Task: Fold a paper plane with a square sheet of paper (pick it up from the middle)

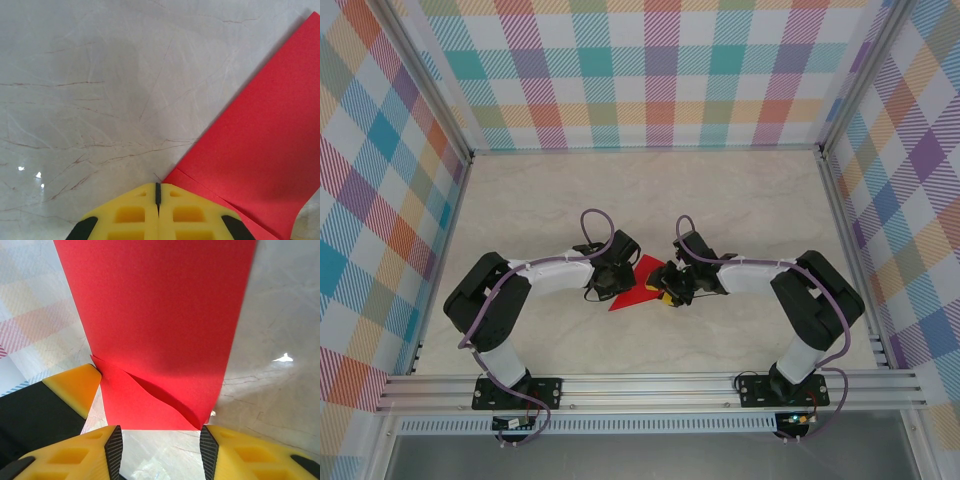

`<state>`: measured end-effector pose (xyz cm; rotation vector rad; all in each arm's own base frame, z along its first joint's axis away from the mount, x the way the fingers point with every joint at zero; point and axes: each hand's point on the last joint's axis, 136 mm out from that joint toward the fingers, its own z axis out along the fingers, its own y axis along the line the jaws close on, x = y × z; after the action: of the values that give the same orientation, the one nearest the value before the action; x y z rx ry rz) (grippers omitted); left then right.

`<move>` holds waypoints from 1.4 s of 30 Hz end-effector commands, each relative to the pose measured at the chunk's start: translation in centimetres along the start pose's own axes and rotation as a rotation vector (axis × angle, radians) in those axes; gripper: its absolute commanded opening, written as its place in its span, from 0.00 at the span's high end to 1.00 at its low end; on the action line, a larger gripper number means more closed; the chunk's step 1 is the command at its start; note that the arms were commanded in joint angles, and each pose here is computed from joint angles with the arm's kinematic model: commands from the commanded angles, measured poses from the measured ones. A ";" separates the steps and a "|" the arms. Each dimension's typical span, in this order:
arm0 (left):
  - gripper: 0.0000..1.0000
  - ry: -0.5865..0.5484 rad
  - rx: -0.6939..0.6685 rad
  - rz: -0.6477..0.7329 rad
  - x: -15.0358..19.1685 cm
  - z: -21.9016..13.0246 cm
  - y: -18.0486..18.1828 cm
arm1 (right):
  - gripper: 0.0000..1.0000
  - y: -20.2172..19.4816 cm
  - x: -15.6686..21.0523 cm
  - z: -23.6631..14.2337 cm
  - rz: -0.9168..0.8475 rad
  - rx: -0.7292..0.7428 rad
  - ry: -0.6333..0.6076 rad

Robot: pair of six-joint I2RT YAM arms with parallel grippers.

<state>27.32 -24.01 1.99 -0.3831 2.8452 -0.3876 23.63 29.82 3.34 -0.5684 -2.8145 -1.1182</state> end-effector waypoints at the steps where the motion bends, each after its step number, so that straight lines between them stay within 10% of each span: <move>1: 1.00 0.062 -0.059 0.012 1.6 0.5 1.2 | 0.52 0.0 -0.1 0.5 -0.002 0.019 0.001; 42: 0.99 0.059 -0.035 0.008 1.4 0.0 0.6 | 0.74 1.5 -0.4 0.8 0.039 -0.153 -0.040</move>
<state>27.29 -24.04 2.00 -0.3827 2.8469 -0.3896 24.87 30.83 3.95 -0.6662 -2.7817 -1.3097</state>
